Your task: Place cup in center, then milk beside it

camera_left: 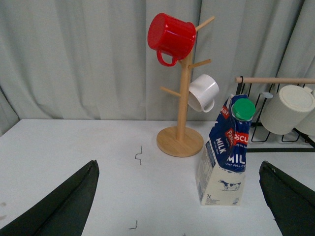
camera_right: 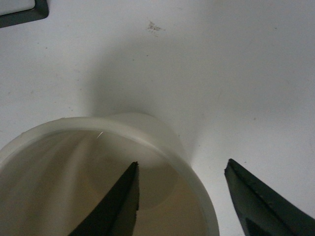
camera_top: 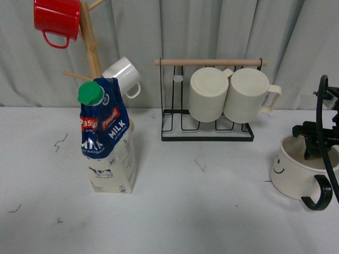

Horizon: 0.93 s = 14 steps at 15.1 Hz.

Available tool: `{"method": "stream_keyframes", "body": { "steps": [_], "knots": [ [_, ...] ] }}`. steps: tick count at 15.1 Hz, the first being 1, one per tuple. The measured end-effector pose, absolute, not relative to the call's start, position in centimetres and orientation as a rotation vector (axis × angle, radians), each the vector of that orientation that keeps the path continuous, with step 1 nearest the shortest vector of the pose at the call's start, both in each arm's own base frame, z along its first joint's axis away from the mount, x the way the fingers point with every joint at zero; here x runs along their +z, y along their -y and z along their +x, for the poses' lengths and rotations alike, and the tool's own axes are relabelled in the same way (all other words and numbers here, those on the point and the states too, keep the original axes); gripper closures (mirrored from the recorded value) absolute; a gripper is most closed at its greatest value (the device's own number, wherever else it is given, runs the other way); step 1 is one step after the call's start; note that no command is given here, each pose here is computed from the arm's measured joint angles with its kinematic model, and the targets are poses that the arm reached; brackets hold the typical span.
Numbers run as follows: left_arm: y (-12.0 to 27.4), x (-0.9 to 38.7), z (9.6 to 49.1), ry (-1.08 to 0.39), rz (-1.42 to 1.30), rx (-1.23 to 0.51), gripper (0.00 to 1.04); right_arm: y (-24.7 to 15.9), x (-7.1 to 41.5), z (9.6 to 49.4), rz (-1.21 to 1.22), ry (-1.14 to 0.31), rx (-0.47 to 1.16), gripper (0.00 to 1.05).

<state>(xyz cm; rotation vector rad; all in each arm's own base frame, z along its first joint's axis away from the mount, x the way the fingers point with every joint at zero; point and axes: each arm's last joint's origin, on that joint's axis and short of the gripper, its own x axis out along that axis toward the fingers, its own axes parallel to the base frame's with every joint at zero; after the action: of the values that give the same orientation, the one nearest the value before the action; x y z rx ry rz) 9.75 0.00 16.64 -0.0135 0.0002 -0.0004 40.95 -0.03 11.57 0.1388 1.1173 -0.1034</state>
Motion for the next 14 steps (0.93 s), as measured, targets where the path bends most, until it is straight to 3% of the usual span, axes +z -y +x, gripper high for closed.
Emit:
{"method": "stream_keyframes", "body": {
  "steps": [5, 10, 14],
  "knots": [
    [0.0, 16.6, 9.8, 0.0, -0.014, 0.0, 0.07, 0.1, 11.5, 40.8, 0.138, -1.116, -0.127, 1.0],
    [0.0, 16.6, 9.8, -0.001, -0.014, 0.0, 0.07, -0.8, 14.3, 37.7, 0.177, -1.059, -0.068, 1.02],
    [0.0, 16.6, 9.8, 0.0, -0.014, 0.0, 0.07, -5.8, 15.4, 37.0, 0.163, -1.034, 0.058, 1.02]
  ]
}}
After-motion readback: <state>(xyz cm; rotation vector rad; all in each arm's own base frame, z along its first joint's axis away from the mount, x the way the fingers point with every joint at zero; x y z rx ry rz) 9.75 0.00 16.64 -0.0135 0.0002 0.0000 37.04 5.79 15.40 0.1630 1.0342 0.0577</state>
